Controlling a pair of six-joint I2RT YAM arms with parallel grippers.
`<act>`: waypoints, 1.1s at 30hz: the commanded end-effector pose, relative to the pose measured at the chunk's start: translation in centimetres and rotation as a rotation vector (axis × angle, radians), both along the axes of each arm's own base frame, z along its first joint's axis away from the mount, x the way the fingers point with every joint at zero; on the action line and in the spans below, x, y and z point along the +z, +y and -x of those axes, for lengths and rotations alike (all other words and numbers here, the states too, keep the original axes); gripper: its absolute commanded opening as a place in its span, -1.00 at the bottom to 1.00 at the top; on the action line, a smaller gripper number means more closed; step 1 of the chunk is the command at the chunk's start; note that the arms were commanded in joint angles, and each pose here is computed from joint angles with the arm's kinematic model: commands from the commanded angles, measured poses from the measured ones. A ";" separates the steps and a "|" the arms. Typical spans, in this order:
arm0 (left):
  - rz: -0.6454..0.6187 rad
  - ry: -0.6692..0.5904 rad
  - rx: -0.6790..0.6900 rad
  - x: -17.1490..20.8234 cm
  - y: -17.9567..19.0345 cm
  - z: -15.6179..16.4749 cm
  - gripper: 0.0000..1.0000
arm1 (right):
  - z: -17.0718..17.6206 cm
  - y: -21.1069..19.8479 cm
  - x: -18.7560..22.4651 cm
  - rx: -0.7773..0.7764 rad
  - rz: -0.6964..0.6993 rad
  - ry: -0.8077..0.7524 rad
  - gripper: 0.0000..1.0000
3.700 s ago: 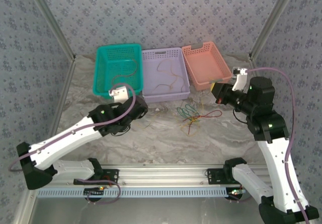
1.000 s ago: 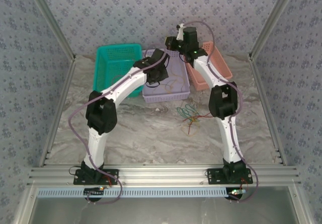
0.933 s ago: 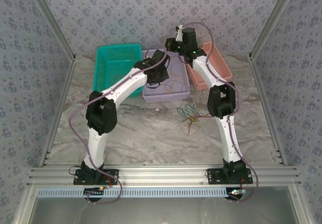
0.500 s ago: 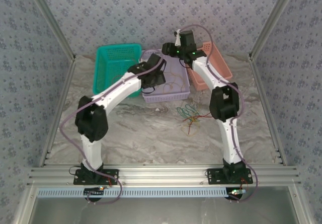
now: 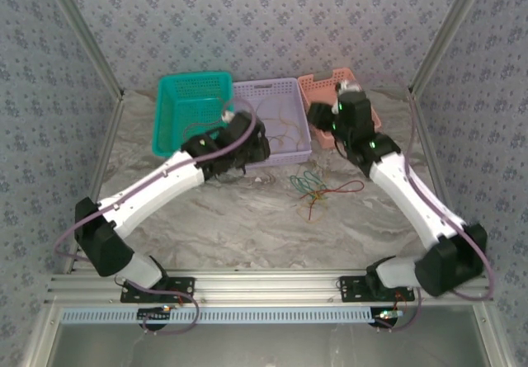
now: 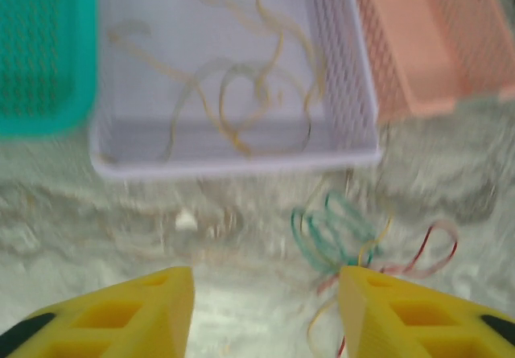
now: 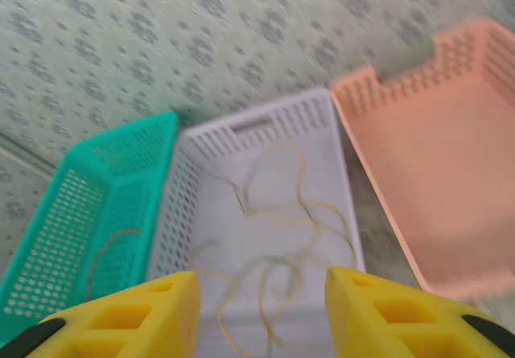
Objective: Untangle the cables
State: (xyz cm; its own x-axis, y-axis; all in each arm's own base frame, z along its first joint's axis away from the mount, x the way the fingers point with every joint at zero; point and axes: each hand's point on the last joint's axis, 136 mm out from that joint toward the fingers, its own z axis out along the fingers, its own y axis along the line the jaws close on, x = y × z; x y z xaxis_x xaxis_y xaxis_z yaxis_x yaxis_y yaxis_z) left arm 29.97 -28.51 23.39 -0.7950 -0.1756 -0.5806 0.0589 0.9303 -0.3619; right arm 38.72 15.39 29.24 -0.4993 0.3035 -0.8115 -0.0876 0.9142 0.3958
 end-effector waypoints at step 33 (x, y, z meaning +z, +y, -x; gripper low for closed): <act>0.310 0.439 0.099 -21.0 -13.9 7.7 -0.10 | 7.1 -6.5 -25.5 -0.374 -0.384 0.558 0.13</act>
